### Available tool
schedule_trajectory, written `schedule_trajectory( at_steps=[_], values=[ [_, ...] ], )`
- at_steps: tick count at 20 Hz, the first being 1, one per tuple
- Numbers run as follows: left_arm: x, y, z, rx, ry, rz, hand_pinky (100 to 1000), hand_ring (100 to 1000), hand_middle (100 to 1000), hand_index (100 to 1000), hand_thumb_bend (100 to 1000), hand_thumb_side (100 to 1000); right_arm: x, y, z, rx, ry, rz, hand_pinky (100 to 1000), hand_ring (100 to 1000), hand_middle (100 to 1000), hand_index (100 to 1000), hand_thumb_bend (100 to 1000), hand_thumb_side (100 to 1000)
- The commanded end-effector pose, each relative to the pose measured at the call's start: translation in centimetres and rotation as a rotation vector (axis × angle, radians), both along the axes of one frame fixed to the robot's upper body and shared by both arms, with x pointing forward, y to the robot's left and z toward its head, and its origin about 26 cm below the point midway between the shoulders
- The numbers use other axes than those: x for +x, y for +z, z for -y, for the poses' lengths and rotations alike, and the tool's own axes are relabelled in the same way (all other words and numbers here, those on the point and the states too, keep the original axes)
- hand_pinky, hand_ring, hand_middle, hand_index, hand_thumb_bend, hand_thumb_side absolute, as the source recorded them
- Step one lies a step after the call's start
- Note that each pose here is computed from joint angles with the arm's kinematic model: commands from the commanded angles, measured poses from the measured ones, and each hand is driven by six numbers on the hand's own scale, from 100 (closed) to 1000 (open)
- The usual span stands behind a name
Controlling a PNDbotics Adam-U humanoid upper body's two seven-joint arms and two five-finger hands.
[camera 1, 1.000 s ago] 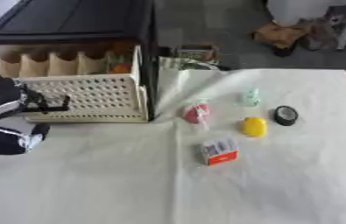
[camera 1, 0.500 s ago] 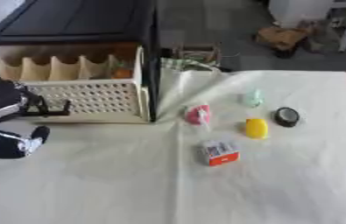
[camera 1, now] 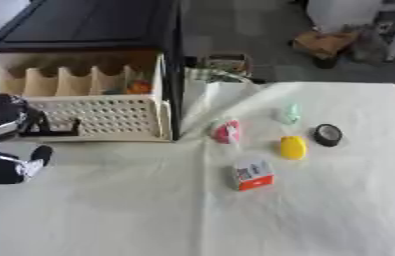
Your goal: Pick up objects from table and place into drawer.
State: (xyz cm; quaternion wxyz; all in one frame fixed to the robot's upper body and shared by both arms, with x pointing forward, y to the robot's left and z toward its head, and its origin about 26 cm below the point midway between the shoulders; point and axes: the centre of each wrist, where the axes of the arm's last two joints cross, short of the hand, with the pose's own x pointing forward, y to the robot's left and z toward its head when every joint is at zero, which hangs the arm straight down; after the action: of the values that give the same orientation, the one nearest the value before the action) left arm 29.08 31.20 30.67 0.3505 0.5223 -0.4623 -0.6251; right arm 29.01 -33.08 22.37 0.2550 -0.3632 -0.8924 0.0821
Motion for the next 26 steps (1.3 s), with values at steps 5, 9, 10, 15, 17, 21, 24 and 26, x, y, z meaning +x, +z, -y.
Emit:
schedule_trajectory(
  at_steps=[5, 9, 10, 15, 17, 21, 24, 26],
  values=[
    [-0.7, 0.9, -0.2, 0.056, -0.005, 0.025, 100, 100, 100, 697, 105, 408, -0.3, 0.8, 0.1, -0.005, -0.001, 0.03, 775, 722, 510, 789, 434, 765],
    [-0.7, 0.6, -0.2, 0.074, -0.015, 0.024, 100, 100, 100, 697, 105, 408, -0.3, 0.8, 0.1, -0.005, 0.0, 0.03, 775, 723, 511, 790, 434, 765],
    [-0.8, 0.6, -0.2, 0.076, -0.015, 0.024, 100, 100, 100, 697, 105, 408, -0.3, 0.8, 0.1, -0.004, -0.001, 0.03, 775, 723, 511, 790, 434, 765],
    [-0.8, 0.5, -0.4, 0.08, -0.018, 0.025, 100, 100, 100, 688, 105, 408, -0.3, 0.9, 0.1, -0.003, -0.001, 0.032, 776, 723, 512, 790, 434, 765],
    [-0.8, 0.4, -0.5, 0.083, -0.018, 0.025, 100, 100, 100, 685, 105, 408, -0.3, 0.9, 0.1, -0.002, -0.001, 0.032, 776, 723, 512, 790, 434, 765],
    [-0.9, 0.1, -0.7, 0.09, -0.006, 0.024, 100, 100, 100, 685, 105, 408, -0.2, 0.9, 0.0, -0.001, 0.0, 0.034, 776, 723, 513, 790, 434, 765],
    [-0.9, 0.1, -0.7, 0.09, -0.007, 0.022, 100, 100, 100, 681, 105, 408, -0.2, 0.9, 0.0, 0.0, 0.001, 0.034, 776, 723, 513, 789, 434, 765],
    [-0.9, 0.1, -0.7, 0.088, -0.014, 0.022, 100, 100, 100, 684, 105, 408, -0.2, 0.9, 0.0, 0.001, 0.002, 0.033, 776, 723, 513, 789, 434, 765]
  ],
)
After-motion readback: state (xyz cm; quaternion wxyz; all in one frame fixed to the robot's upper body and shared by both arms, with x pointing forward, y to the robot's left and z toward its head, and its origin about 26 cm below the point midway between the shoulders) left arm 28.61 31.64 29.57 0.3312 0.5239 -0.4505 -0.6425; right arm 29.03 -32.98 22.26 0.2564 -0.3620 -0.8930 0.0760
